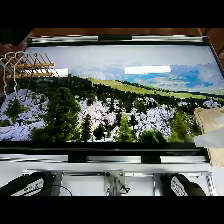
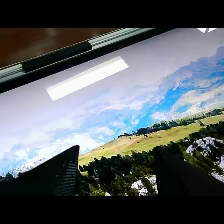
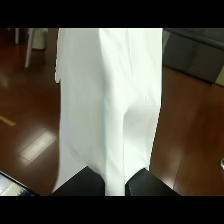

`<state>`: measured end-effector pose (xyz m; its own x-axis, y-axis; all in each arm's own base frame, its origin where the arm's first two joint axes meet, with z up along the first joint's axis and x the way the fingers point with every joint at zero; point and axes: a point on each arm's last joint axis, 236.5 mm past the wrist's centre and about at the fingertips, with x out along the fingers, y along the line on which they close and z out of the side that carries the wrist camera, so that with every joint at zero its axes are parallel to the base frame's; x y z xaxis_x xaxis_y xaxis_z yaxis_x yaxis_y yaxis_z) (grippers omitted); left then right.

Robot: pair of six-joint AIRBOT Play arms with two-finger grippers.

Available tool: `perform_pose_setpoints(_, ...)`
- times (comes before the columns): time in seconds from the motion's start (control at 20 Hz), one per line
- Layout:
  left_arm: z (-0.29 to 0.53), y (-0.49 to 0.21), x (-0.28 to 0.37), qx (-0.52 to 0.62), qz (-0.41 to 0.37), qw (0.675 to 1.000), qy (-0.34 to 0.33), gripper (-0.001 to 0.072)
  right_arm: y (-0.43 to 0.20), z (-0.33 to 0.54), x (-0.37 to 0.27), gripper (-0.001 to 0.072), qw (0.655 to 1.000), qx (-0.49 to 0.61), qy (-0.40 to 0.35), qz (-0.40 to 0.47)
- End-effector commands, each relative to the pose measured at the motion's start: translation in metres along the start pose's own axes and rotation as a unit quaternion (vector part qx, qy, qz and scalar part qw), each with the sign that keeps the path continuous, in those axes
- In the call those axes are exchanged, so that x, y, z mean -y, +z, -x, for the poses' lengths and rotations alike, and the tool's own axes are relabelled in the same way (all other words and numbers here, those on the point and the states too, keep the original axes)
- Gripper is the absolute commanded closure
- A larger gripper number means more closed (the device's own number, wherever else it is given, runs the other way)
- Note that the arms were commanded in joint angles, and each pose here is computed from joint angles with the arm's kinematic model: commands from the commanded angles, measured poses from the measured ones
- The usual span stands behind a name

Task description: Fold the shirts.

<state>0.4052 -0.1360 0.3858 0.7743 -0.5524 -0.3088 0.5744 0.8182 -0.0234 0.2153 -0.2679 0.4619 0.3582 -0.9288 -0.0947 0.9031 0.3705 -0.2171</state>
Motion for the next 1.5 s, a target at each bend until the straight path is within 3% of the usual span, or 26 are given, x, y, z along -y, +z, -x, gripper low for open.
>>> perform_pose_setpoints(0.0,0.000,0.000,0.000,-0.001,0.017,1.000,0.000,0.0169,-0.014,-0.029,0.008,0.0643,1.000,-0.025,-0.011,-0.015)
perform_pose_setpoints(0.4,0.000,-0.007,0.003,-0.015,0.036,0.999,-0.007,0.0169,-0.001,-0.055,0.005,0.0643,1.000,0.013,-0.011,0.002)
perform_pose_setpoints(0.85,0.001,-0.017,0.008,-0.036,0.035,0.999,-0.016,0.0169,0.068,-0.032,0.029,0.0648,0.991,0.132,-0.015,-0.025)
perform_pose_setpoints(1.45,0.003,-0.031,0.015,-0.068,0.045,0.996,-0.030,0.0169,0.029,-0.073,0.118,0.0647,0.987,0.084,-0.122,-0.061)
